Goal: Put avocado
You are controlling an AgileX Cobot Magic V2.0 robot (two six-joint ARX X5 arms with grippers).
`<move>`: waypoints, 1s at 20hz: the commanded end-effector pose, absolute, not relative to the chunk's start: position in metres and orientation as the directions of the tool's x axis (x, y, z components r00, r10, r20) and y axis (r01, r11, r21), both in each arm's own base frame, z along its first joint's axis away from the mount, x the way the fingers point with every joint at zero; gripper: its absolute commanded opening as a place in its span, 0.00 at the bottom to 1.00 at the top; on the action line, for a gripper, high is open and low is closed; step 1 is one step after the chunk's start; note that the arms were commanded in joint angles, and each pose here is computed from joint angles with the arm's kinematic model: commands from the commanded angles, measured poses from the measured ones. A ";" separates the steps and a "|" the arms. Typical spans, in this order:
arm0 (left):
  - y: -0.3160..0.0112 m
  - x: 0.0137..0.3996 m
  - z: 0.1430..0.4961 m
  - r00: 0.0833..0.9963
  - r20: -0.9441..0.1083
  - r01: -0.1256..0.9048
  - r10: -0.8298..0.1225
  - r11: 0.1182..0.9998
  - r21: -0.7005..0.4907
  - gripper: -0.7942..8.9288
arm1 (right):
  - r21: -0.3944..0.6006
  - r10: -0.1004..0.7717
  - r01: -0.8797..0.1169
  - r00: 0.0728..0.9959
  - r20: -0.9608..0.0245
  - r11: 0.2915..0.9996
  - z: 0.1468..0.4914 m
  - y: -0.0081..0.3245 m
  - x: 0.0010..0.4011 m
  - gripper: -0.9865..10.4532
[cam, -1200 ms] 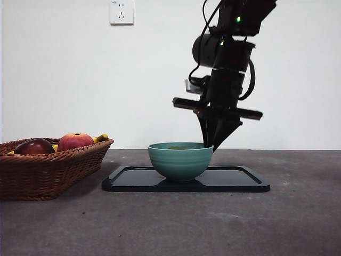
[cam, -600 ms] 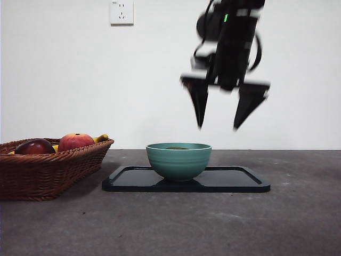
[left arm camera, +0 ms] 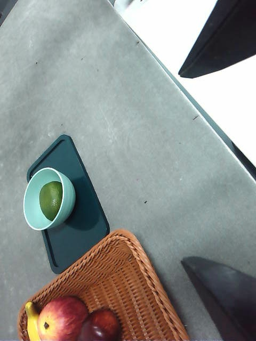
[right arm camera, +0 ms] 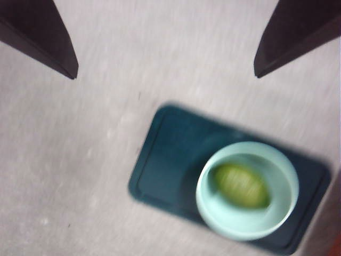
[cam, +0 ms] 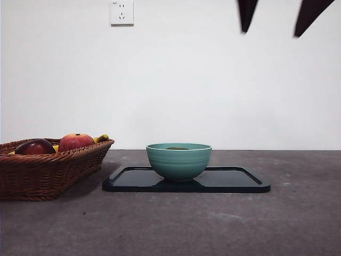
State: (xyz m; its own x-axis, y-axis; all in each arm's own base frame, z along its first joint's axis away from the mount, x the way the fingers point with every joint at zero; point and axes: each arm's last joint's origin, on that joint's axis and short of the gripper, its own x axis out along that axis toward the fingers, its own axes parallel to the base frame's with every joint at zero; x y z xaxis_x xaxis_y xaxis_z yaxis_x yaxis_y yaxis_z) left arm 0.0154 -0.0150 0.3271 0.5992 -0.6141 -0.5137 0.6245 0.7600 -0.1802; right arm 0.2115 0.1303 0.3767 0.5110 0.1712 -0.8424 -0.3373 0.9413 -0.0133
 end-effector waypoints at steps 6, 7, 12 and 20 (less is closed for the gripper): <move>-0.015 0.015 0.331 0.599 -0.493 0.644 -0.631 0.746 -0.172 0.66 | 0.121 0.382 -0.457 0.535 -0.754 0.881 0.354 0.098 0.099 0.61; -0.015 0.015 0.331 0.599 -0.493 0.644 -0.631 0.746 -0.172 0.66 | 0.148 0.414 -0.470 0.535 -0.737 0.870 0.349 0.094 0.089 0.61; -0.015 0.015 0.331 0.599 -0.493 0.644 -0.631 0.746 -0.172 0.66 | 0.211 0.480 -0.492 0.522 -0.705 0.845 0.322 0.071 0.057 0.61; -0.015 0.015 0.331 0.599 -0.493 0.644 -0.631 0.746 -0.171 0.65 | 0.240 0.521 -0.502 0.550 -0.653 0.831 0.315 0.053 0.044 0.61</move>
